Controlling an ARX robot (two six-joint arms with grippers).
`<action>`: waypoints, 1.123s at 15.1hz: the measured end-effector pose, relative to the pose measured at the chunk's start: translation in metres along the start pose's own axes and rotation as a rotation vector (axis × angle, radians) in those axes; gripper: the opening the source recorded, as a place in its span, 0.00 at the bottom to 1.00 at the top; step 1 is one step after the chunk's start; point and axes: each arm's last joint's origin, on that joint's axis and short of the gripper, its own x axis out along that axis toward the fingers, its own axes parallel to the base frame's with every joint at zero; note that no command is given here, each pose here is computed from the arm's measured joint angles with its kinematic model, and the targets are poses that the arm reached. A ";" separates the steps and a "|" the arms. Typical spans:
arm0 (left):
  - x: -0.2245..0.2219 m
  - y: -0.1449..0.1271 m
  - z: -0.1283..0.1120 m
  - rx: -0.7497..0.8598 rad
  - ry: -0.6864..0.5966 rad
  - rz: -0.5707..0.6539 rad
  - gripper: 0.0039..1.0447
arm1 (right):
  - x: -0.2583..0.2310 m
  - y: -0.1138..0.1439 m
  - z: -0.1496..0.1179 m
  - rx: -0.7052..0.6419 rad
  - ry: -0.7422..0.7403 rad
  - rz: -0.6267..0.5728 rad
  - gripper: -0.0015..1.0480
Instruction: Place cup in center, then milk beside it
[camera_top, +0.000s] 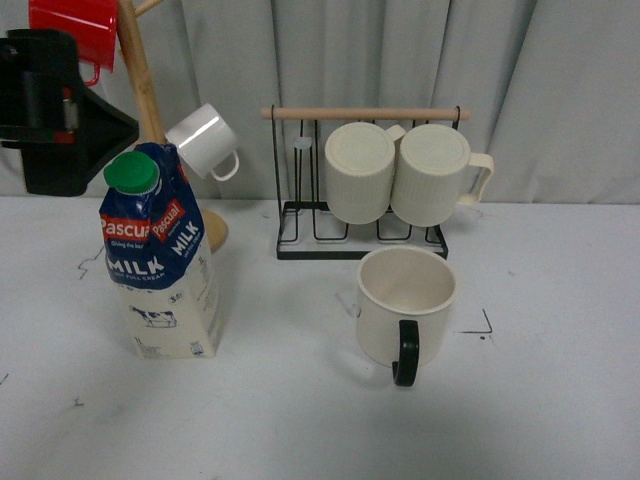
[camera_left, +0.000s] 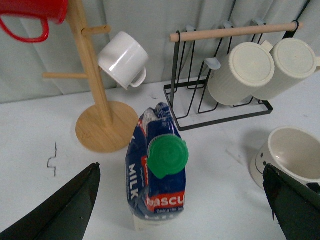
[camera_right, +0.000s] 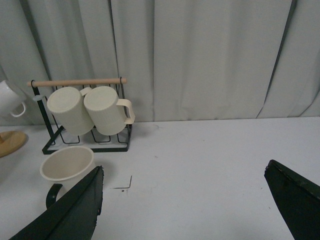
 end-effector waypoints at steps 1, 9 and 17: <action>0.011 0.000 0.005 0.034 0.005 0.017 0.94 | 0.000 0.000 0.000 0.000 0.000 0.000 0.94; 0.057 0.007 0.008 0.076 0.086 0.075 0.94 | 0.000 0.000 0.000 0.000 0.000 0.000 0.94; 0.096 0.000 -0.025 0.097 0.239 0.120 0.69 | 0.000 0.000 0.000 0.000 0.000 0.000 0.94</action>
